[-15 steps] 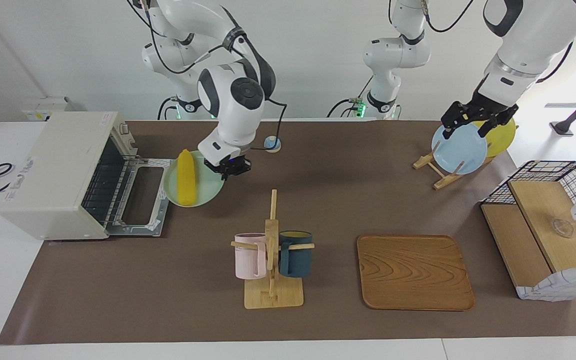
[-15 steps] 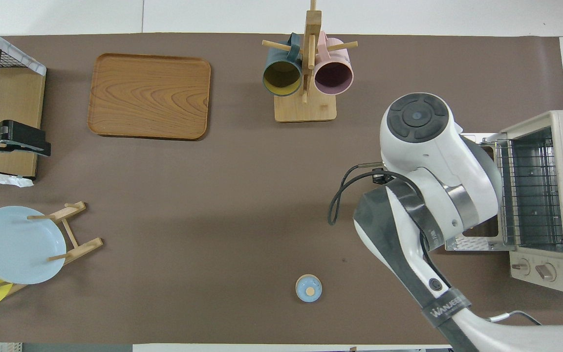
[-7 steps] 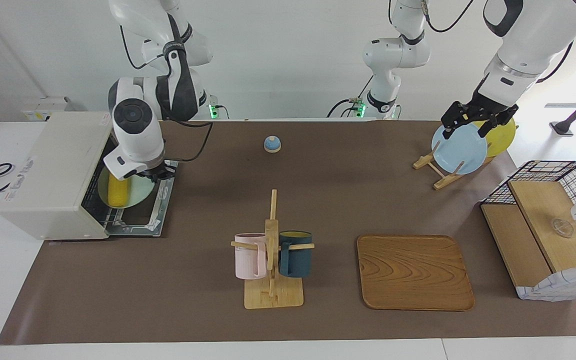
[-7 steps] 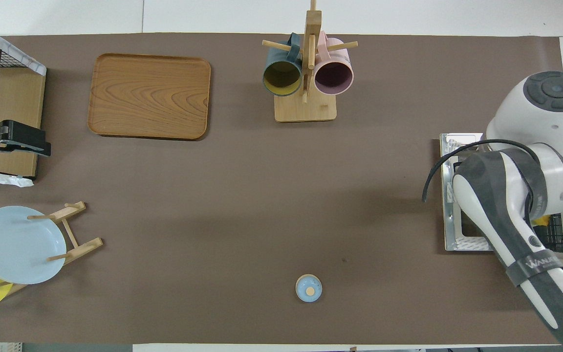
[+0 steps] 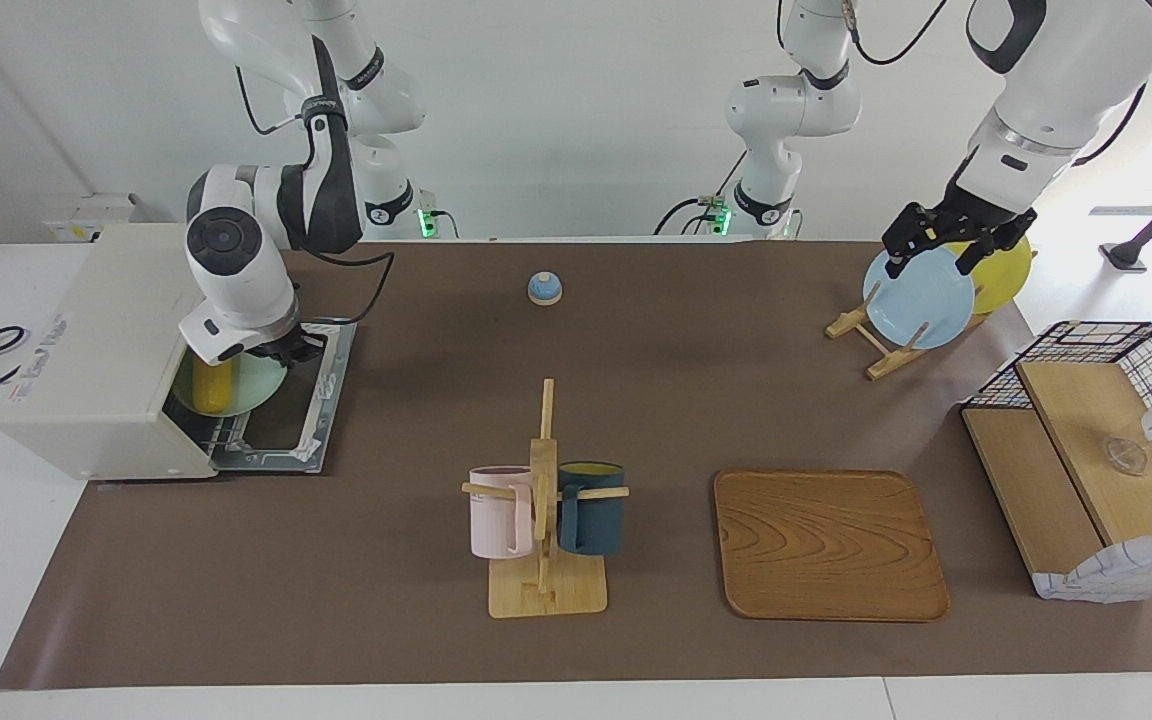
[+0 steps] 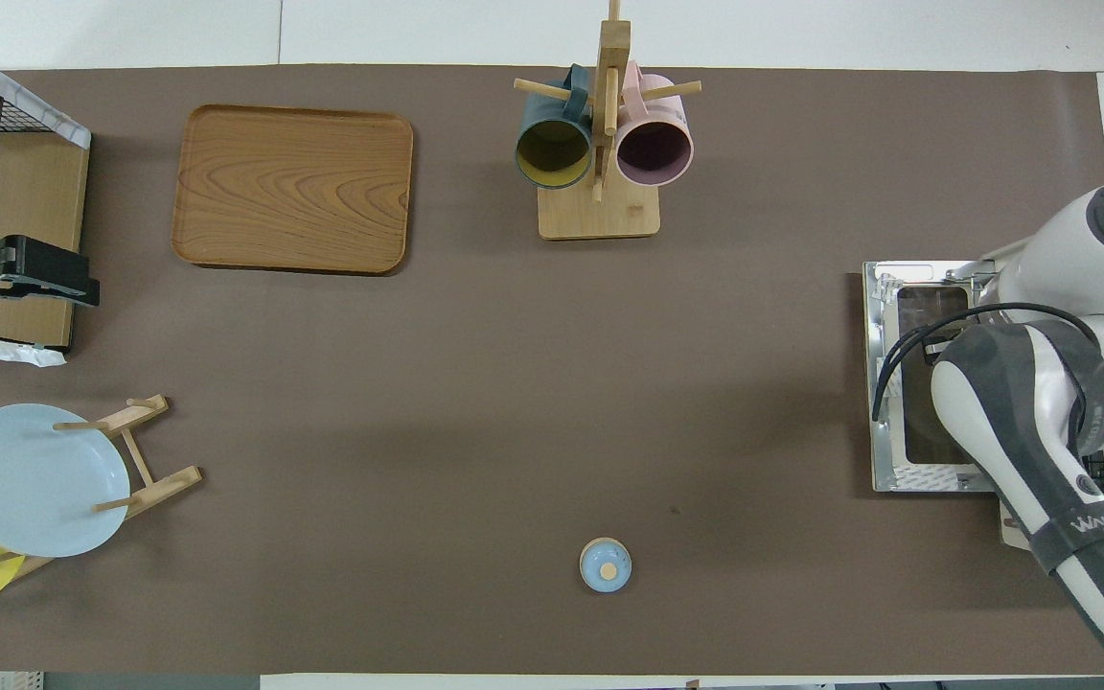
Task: Put corn in oven
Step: 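Carry the corn with the right gripper into the open oven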
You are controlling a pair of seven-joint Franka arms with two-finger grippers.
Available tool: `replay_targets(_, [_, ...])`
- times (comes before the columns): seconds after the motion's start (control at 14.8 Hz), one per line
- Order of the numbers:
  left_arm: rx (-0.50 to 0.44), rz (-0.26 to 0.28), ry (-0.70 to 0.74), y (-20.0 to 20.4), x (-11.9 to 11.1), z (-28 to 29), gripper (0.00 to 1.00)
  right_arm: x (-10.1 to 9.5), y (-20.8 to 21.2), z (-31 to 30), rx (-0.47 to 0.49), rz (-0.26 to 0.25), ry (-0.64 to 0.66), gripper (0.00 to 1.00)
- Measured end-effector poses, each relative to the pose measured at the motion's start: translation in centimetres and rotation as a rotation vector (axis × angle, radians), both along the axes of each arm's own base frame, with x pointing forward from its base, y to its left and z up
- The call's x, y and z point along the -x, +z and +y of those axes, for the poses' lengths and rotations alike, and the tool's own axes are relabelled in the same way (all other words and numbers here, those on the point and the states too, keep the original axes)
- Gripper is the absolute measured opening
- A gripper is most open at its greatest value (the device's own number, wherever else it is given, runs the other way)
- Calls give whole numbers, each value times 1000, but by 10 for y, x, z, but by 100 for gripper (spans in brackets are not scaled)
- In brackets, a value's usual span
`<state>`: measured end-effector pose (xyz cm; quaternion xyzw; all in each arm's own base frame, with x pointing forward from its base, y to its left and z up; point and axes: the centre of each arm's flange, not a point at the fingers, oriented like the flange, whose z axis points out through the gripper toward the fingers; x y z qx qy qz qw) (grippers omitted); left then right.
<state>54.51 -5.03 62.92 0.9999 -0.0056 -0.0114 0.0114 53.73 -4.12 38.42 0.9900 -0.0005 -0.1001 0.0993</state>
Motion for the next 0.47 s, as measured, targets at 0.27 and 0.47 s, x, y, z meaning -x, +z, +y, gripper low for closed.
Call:
replay_targets(0.27, [0,0,0,0,0,0,100,5,-2,-18,-10,6,4,3])
replay_targets(0.47, [0,0,0,0,0,0,100,6,-3,-19,-11,4,3,3])
